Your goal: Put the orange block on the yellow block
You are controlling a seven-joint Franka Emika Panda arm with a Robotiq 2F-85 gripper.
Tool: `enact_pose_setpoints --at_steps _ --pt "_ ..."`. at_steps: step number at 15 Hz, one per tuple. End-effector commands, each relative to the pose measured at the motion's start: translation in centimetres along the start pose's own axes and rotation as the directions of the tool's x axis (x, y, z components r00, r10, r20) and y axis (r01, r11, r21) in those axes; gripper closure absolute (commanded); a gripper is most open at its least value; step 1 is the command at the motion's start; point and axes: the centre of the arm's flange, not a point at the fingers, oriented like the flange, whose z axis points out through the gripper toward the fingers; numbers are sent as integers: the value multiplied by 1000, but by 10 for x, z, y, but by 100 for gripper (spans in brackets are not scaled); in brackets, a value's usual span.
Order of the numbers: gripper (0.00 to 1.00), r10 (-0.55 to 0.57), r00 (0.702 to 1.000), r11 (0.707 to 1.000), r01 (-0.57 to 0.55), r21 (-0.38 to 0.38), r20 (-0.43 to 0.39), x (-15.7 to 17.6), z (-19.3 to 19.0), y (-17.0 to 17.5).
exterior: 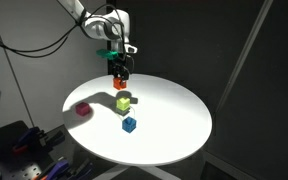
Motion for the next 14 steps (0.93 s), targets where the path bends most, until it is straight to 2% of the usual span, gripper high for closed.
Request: enact_pose_setpoints --at_steps 1,14 --pt "77 19 1000 1000 -19 6 6 -4 5 14" --pt "77 19 1000 1000 -19 3 17 19 47 13"
